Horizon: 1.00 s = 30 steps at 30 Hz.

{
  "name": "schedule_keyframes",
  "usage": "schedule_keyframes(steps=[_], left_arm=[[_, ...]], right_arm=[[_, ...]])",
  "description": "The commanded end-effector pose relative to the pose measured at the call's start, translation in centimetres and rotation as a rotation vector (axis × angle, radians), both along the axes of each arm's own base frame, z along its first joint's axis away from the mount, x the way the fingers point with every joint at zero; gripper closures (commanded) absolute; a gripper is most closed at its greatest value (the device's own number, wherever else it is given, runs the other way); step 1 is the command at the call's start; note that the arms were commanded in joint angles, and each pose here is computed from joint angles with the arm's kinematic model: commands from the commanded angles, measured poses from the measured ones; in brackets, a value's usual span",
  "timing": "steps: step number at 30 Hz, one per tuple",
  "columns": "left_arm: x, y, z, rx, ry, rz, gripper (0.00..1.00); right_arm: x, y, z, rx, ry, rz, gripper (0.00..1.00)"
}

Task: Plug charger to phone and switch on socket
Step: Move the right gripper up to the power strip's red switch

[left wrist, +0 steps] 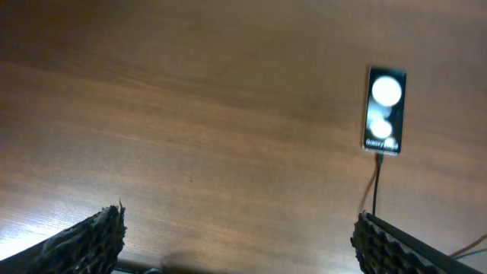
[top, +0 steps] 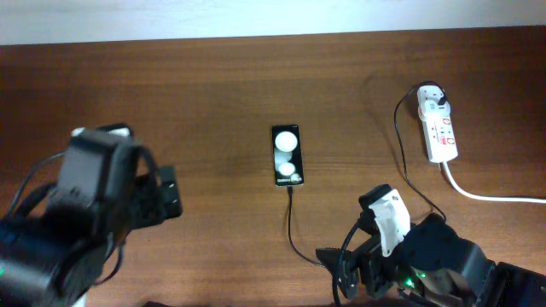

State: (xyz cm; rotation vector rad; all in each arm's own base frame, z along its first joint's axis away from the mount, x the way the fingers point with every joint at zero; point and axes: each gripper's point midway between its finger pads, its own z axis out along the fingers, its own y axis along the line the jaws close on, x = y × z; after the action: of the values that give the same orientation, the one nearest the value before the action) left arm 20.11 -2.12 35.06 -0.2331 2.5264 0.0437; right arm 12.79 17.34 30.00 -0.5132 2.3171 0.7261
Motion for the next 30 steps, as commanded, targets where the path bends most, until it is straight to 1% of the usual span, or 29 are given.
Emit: schedule_keyframes(steps=[1, 3, 6, 7, 8, 9, 10, 11, 12, 14, 15, 17, 18, 20, 22, 27, 30], left_arm=[[-3.0, 3.2, 2.1, -0.016, -0.125, 0.111, 0.01], [-5.2, 4.9, 3.2, -0.028, -0.202, 0.200, 0.01], [-9.1, 6.4, 4.6, -0.043, -0.333, 0.291, 0.01], [-10.7, 6.6, 5.0, -0.052, -0.388, 0.296, 0.01], [-12.1, 6.6, 5.3, -0.061, -0.433, 0.296, 0.01], [-13.5, 6.7, 5.6, -0.070, -0.481, 0.295, 0.01], [-14.4, 6.7, 5.7, -0.076, -0.513, 0.294, 0.01], [-15.7, 6.7, 5.8, -0.083, -0.555, 0.294, 0.01], [-17.3, 6.8, 5.9, -0.093, -0.608, 0.293, 0.01], [-19.0, 6.9, 5.9, -0.104, -0.665, 0.291, 0.01], [-20.1, 6.9, 5.8, -0.111, -0.703, 0.290, 0.01], [-21.4, 6.9, 5.7, -0.119, -0.747, 0.290, 0.01], [-21.7, 6.9, 5.7, -0.121, -0.758, 0.289, 0.01], [-22.4, 7.0, 5.6, -0.126, -0.781, 0.288, 0.01], [-22.4, 7.0, 5.6, -0.126, -0.781, 0.288, 0.01], [-22.5, 6.9, 5.6, -0.119, -0.783, 0.305, 0.01], [-22.6, 6.9, 5.6, -0.111, -0.785, 0.323, 0.01]], right_arm=[[0.2, 0.4, 0.6, 0.025, -0.004, -0.001, 0.01], [0.7, 0.1, 0.6, 0.014, -0.022, -0.027, 0.01], [2.4, -0.2, -0.5, -0.068, -0.037, -0.096, 0.00], [3.0, 0.0, -1.1, -0.105, -0.033, -0.114, 0.12], [3.7, 0.3, -1.9, -0.146, -0.023, -0.127, 0.28], [4.1, 0.8, -2.8, -0.180, -0.003, -0.128, 0.53], [4.4, 1.2, -3.6, -0.198, 0.029, -0.145, 0.67], [4.8, 1.8, -4.8, -0.216, 0.082, -0.180, 0.84], [5.2, 2.1, -5.8, -0.241, 0.117, -0.205, 0.96], [5.7, 2.4, -7.5, -0.288, 0.169, -0.247, 0.96], [6.1, 2.1, -8.8, -0.337, 0.200, -0.296, 0.96], [7.1, -0.9, -10.3, -0.418, 0.256, -0.475, 0.96], [7.5, -2.1, -10.6, -0.442, 0.271, -0.535, 0.96], [9.1, -6.9, -11.3, -0.483, 0.348, -0.725, 0.96], [10.9, -11.9, -11.0, -0.463, 0.397, -0.905, 0.96], [14.2, -21.0, -9.0, -0.346, 0.473, -1.163, 0.96], [16.6, -26.6, -9.0, -0.303, 0.531, -1.295, 0.96]])
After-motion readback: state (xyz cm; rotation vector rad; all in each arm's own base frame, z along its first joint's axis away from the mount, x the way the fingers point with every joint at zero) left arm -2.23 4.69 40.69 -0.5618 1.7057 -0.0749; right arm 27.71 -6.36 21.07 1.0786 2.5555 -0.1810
